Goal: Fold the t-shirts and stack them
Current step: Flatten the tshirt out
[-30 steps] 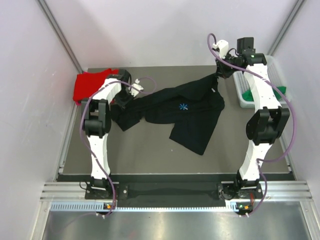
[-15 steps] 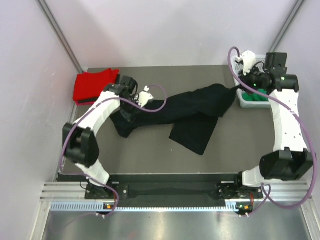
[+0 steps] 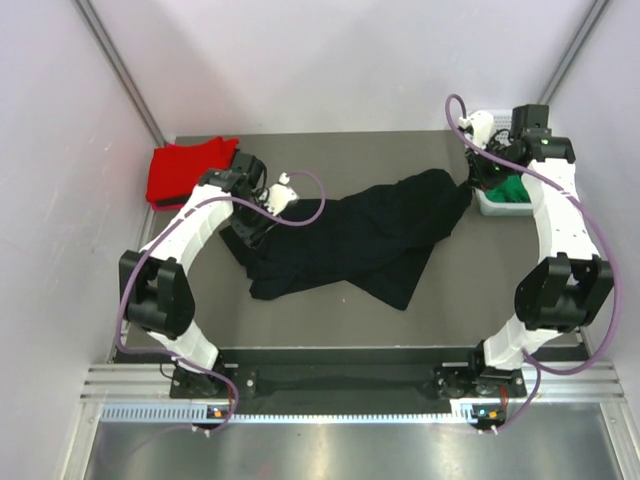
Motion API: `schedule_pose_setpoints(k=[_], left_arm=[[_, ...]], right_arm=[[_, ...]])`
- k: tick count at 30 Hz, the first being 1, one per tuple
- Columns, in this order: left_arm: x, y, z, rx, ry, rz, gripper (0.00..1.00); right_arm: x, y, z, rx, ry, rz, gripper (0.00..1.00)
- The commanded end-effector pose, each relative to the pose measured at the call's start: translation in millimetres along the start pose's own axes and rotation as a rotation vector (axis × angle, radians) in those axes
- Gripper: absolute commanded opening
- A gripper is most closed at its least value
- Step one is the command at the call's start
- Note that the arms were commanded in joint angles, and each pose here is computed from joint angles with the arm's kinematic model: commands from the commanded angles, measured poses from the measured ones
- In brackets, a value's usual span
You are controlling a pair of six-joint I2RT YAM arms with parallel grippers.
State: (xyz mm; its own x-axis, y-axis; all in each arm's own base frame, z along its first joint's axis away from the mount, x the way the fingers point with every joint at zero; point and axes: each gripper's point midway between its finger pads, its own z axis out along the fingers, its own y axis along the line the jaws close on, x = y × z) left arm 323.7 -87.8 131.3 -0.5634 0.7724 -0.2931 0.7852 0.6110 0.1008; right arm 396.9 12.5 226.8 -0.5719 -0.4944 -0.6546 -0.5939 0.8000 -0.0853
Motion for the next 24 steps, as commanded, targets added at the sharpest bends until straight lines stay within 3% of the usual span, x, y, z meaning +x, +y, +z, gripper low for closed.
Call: schedule_pose_setpoints(k=[1, 8, 14, 24], left_arm=[[3, -11, -4, 0.031, -0.022, 0.064, 0.47], [12, -50, 4, 0.193, 0.037, 0.118, 0.49], [23, -61, 24, 0.223, 0.107, 0.146, 0.51], [15, -32, 61, 0.108, 0.185, 0.162, 0.52]], right_arm=[[-29, -3, -12, 0.003, -0.089, -0.02, 0.0], [-28, 0, -4, -0.012, -0.084, -0.012, 0.0], [-33, -2, -2, -0.01, -0.091, -0.014, 0.0], [-33, -1, 0, -0.012, -0.085, -0.016, 0.0]])
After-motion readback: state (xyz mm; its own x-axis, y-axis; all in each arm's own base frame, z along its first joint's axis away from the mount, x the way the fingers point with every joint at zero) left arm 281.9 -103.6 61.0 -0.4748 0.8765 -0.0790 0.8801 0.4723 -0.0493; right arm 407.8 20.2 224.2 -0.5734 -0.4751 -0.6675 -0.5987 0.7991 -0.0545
